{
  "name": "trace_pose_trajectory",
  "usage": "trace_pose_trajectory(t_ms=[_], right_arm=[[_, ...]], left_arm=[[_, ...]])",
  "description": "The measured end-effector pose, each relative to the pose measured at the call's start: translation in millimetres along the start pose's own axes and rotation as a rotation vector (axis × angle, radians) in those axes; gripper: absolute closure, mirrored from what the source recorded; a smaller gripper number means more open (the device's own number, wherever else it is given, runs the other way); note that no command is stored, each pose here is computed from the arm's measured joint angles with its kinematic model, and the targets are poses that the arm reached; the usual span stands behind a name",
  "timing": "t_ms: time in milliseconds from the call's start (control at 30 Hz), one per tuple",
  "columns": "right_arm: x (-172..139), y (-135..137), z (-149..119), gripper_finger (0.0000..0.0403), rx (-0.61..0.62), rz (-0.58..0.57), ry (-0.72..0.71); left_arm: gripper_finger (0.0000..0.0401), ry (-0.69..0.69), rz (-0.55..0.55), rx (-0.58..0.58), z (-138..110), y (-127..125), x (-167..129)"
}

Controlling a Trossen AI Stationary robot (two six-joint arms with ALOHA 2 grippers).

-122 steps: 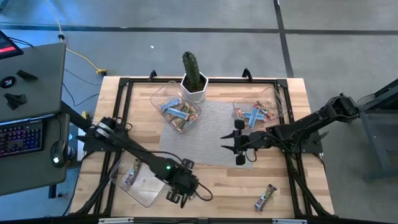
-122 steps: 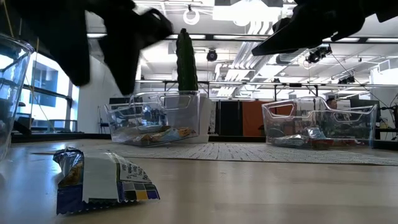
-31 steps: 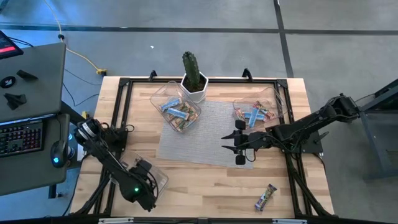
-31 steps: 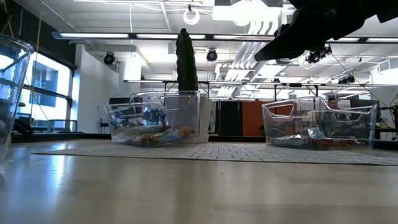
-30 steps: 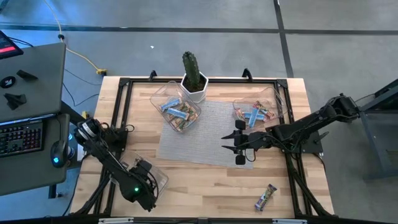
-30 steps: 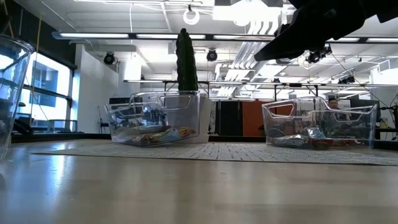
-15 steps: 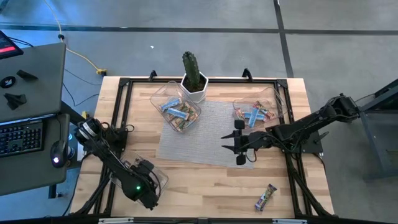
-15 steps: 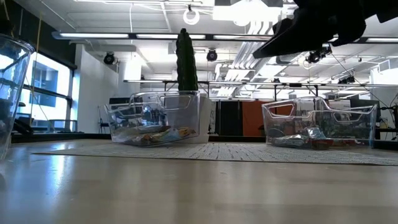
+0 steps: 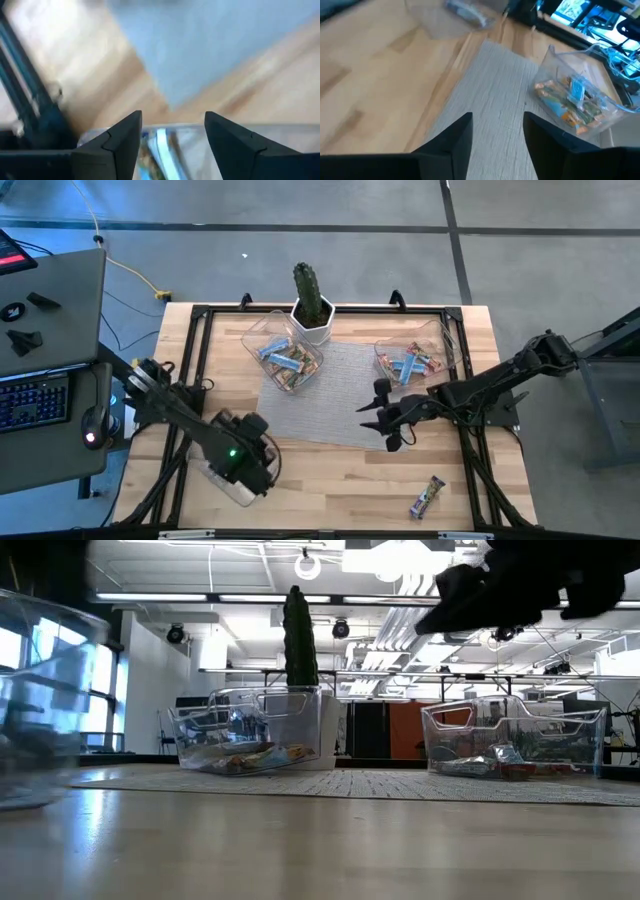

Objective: Pick and place Granola Bars by type
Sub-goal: Put the blue granola bar into the bottom transparent bin

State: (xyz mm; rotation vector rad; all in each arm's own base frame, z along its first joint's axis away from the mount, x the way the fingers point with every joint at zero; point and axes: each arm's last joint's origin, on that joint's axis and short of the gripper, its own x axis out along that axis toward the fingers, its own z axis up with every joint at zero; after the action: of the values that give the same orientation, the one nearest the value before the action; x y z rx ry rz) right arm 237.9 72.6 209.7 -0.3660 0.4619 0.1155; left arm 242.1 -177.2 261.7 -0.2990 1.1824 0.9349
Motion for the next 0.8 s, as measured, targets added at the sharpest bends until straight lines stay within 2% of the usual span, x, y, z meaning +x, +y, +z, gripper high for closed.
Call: trace_pose_trajectory(t_ms=[167, 233, 367, 467, 700, 800], right_arm=[[-2, 9, -4, 0.0221, -0.031, 0.024, 0.046], [-4, 15, -4, 0.0215, -0.01, 0.043, 0.051], [-10, 31, -6, 0.0213, -0.059, 0.132, 0.082], [-16, 44, -10, 0.0214, -0.073, 0.25, 0.125], [-41, 85, -23, 0.023, 0.08, 0.604, 0.322], [-56, 105, -25, 0.0236, 0.069, 0.725, 0.36]], left_arm=[[0.019, -0.18, 0.001, 0.011, 28, 7, -5], [0.019, -0.18, 0.011, 0.024, 38, 11, -6], [0.019, -0.148, 0.027, 0.018, 57, 13, -1], [0.019, -0.138, 0.03, 0.041, 69, 15, 0], [0.019, -0.184, 0.065, 0.073, 92, 22, 3], [0.019, -0.189, 0.081, 0.059, 99, 25, 6]])
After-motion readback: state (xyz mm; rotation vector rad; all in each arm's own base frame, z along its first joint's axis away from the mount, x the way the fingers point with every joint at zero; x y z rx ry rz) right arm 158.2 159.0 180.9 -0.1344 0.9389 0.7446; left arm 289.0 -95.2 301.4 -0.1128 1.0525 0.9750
